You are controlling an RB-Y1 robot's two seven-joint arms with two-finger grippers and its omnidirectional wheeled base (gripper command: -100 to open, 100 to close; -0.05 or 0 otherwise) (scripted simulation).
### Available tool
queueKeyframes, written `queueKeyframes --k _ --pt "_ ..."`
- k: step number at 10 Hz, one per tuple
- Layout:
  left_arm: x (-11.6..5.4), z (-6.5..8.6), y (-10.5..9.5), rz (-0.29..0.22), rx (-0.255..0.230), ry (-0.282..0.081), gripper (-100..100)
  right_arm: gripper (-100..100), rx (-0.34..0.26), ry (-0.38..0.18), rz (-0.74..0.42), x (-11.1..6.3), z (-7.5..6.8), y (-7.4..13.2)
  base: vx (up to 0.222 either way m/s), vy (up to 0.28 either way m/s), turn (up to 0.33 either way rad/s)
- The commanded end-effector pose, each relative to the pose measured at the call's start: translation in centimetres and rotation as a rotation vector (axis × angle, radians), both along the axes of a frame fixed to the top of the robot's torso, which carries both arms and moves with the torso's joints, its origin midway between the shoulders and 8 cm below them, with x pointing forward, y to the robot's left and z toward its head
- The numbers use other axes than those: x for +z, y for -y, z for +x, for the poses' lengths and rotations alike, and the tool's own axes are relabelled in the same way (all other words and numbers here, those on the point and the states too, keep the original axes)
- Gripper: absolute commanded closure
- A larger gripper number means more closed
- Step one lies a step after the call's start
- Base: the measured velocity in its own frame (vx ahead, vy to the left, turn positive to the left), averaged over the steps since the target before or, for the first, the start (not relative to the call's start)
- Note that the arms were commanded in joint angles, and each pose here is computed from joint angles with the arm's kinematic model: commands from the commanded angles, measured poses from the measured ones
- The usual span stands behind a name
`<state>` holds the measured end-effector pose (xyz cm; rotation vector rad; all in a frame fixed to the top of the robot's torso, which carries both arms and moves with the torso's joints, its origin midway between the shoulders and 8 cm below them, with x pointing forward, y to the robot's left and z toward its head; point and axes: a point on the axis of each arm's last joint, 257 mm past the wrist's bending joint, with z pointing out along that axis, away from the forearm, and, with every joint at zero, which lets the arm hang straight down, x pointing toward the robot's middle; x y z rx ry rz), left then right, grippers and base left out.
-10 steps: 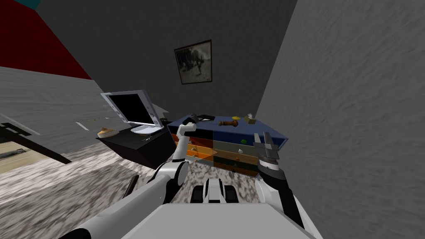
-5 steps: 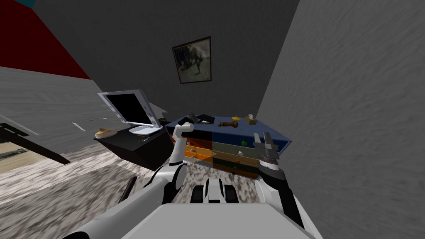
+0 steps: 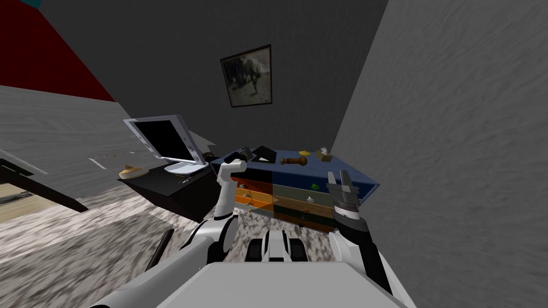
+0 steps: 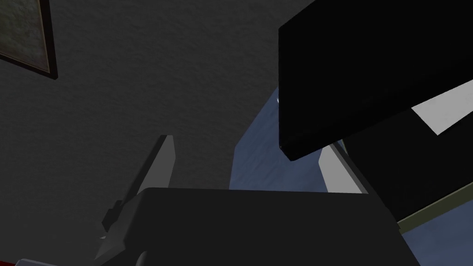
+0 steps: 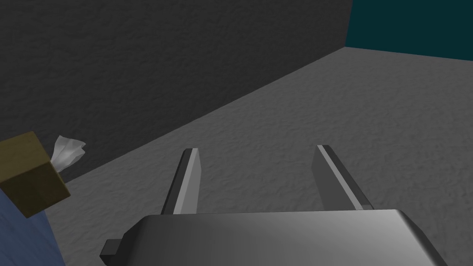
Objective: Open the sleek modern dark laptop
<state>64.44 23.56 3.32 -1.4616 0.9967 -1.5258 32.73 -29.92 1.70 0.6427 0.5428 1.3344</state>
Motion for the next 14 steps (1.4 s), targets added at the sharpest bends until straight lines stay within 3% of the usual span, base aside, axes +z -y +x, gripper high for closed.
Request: queueKeyframes --k 1,2,5,6,8,9,10,14 --pt "2.0 -1.4 -0.2 0.01 -0.008 0.032 -100 0 0.0 0.0 0.0 0.0 0.0 0.0 0.034 -0.02 0.001" --pt "-0.1 -2.3 -0.4 0.018 -0.025 -0.023 -100 0 0.0 0.0 0.0 0.0 0.0 0.0 0.068 -0.041 0.01" --pt "2.6 -3.5 -0.2 0.024 -0.026 0.035 -100 0 0.0 0.0 0.0 0.0 0.0 0.0 0.036 -0.022 0.004" --pt "0.5 -4.3 -0.3 0.035 -0.046 -0.02 -100 0 0.0 0.0 0.0 0.0 0.0 0.0 0.049 -0.031 0.011" --pt "2.9 -5.5 -0.1 0.043 -0.048 0.034 -100 0 0.0 0.0 0.0 0.0 0.0 0.0 0.048 -0.031 0.01" --pt "2.0 -5.1 -0.2 0.04 -0.047 0.017 -100 0 0.0 0.0 0.0 0.0 0.0 0.0 0.009 -0.008 0.0" --pt "2.1 -5.2 -0.2 0.041 -0.047 0.02 0 0 0.0 0.0 0.0 0.0 0.0 0.0 0.0 0.0 0.0" --pt "2.1 -5.2 -0.2 0.041 -0.047 0.02 0 0 0.0 0.0 0.0 0.0 0.0 0.0 0.0 0.0 0.0"
